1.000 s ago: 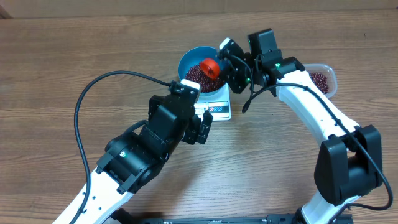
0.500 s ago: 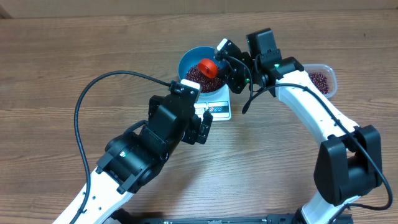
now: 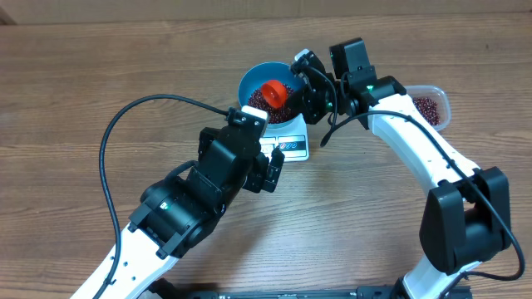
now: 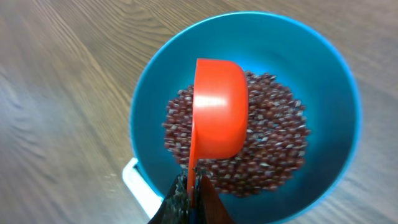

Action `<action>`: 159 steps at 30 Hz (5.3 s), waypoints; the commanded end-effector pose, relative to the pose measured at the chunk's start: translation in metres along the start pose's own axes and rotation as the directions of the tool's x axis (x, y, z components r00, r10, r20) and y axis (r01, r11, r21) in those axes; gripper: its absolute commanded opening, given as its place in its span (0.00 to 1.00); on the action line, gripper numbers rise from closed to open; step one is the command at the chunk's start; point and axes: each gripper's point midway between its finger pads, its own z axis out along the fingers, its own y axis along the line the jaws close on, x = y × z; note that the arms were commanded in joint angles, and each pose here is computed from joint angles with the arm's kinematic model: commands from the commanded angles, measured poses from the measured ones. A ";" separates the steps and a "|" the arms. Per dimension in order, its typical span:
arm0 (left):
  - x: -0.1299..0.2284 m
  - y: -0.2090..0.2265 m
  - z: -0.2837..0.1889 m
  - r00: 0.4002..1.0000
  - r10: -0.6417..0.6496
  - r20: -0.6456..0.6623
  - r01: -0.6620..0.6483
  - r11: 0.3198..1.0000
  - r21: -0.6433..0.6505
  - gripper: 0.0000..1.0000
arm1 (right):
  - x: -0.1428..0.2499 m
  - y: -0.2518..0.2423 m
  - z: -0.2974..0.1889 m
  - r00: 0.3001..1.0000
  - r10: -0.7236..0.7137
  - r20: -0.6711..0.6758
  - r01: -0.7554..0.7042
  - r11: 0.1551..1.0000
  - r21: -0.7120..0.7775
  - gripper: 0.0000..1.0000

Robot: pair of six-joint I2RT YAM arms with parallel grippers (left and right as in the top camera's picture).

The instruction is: Scoop item into bowl and weigh 150g on scale

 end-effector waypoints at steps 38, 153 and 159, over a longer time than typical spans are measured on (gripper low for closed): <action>-0.006 0.001 -0.001 1.000 -0.028 0.012 0.028 1.000 -0.001 0.99 | -0.020 -0.057 -0.138 0.935 0.281 0.215 -0.305 0.948 0.089 0.04; -0.006 0.001 -0.001 1.000 -0.028 0.013 0.028 1.000 -0.001 0.99 | 0.004 0.009 -0.027 0.998 -0.055 -0.032 0.054 0.998 -0.017 0.04; -0.006 0.001 -0.001 1.000 -0.028 0.012 0.028 1.000 -0.001 0.99 | -0.012 -0.013 -0.025 0.994 -0.106 0.011 0.104 0.989 0.101 0.04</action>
